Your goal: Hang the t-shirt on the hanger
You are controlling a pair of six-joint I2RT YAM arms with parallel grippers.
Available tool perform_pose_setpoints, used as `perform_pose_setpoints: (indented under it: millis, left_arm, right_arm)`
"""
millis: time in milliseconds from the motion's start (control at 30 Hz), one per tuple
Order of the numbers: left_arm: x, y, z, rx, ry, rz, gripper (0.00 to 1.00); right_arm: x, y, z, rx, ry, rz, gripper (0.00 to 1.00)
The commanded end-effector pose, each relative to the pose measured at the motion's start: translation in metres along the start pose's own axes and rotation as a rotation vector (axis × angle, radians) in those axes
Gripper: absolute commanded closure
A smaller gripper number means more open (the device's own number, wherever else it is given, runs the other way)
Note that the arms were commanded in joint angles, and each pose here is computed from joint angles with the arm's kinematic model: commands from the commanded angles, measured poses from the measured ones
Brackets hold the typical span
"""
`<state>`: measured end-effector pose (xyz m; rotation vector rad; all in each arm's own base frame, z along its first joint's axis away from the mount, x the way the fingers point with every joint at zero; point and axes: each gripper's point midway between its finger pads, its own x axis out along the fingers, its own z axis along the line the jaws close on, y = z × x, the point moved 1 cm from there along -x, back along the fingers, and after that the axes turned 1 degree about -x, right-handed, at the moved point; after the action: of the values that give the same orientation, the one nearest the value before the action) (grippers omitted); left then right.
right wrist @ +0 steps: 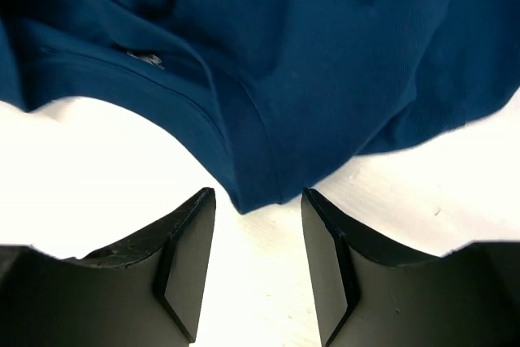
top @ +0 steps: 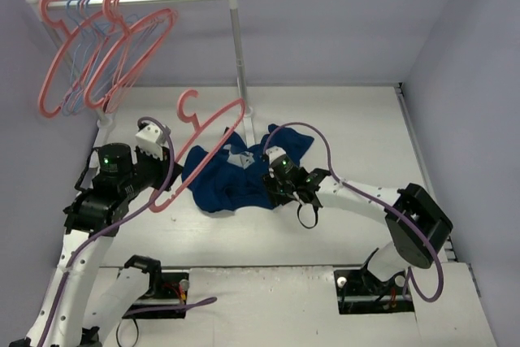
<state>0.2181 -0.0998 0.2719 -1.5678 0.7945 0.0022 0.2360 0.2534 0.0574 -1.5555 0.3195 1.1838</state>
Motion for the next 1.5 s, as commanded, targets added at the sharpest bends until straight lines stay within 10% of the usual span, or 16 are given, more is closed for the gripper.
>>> perform_pose_setpoints:
  millis: [0,467,767,1467]
  left_arm:
    - [0.007,-0.010,-0.006,0.045,0.051,-0.024,1.00]
    - [0.017,-0.011,-0.011,0.060,0.076,0.009,1.00]
    - [0.017,-0.010,-0.023,0.092,0.142,0.011,1.00]
    - [0.024,0.012,-0.055,0.242,0.324,0.004,1.00]
  right_arm:
    - [0.005,-0.011,0.001,0.048,0.026,-0.068,0.57]
    - [0.020,-0.001,-0.002,0.023,0.065,-0.044,0.62]
    - [0.020,-0.012,-0.015,0.022,0.123,-0.073,1.00]
    - [-0.017,-0.125,-0.090,0.092,0.056,-0.200,0.98]
